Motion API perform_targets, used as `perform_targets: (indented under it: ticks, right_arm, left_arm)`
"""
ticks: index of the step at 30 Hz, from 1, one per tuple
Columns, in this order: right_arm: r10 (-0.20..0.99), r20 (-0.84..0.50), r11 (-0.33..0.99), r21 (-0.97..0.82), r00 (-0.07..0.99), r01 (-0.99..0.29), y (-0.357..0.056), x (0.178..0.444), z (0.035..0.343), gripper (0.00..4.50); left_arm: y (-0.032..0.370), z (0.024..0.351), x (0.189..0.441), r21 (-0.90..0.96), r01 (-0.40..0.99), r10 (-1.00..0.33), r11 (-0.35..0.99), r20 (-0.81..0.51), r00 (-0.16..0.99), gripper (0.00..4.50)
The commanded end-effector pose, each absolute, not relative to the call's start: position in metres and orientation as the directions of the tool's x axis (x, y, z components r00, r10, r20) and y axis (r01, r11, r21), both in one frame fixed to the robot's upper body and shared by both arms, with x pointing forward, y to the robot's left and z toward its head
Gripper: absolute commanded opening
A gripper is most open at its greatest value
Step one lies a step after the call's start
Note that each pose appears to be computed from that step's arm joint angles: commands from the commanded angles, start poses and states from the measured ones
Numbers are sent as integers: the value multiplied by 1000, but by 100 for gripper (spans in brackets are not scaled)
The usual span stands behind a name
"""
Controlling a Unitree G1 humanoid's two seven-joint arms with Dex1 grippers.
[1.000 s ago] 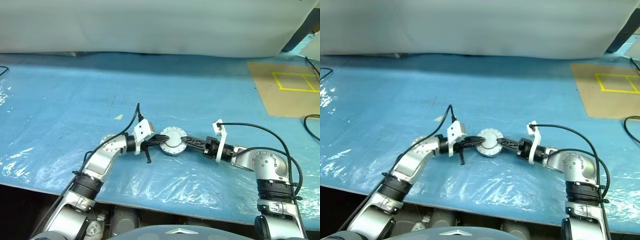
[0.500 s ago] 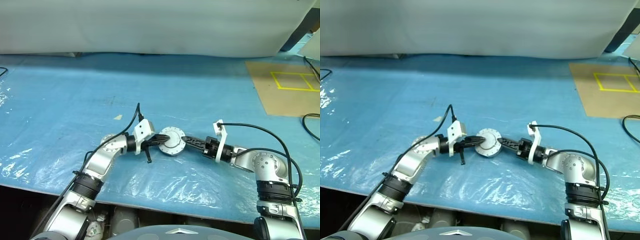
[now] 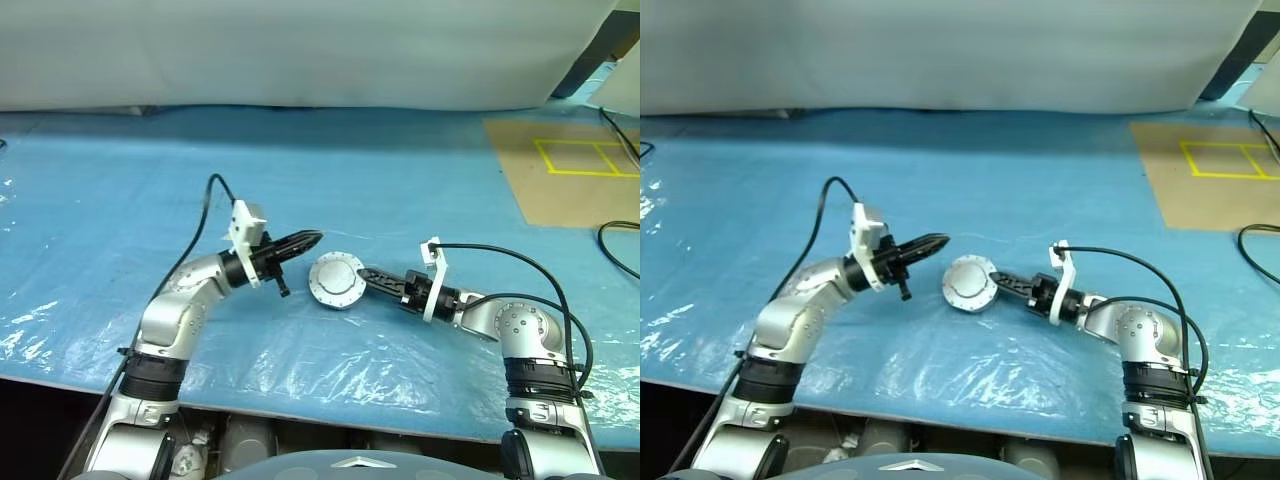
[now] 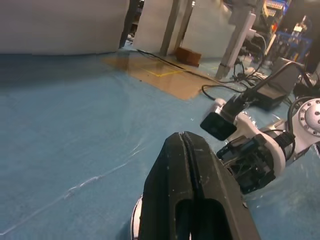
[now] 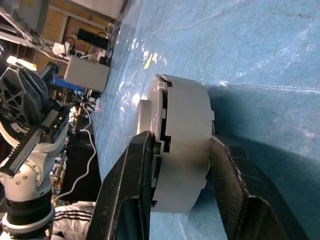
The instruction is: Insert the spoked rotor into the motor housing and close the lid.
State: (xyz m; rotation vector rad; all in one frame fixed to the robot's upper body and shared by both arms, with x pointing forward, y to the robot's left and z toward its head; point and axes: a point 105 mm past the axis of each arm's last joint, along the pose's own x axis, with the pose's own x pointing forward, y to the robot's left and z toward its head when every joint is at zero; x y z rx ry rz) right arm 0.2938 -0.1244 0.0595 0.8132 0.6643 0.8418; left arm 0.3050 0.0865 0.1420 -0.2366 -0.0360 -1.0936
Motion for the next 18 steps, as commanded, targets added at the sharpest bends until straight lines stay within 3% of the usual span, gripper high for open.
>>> perform_targets:
  ticks: [1,5,12,18]
  right_arm:
    - [840,-198,396,861,506,-320,-122,293,56,133]
    - [842,-139,339,888,520,-310,-120,301,69,132]
    - [866,-16,231,899,501,-371,-106,308,103,132]
    - [869,-52,246,909,492,-338,-100,306,96,132]
  left_arm:
    - [100,149,300,-222,870,-860,441,174,480,0]
    - [109,143,293,-381,837,-854,394,186,486,0]
    - [118,148,277,-643,742,-833,189,295,468,0]
    - [131,143,284,-698,683,-789,217,286,543,0]
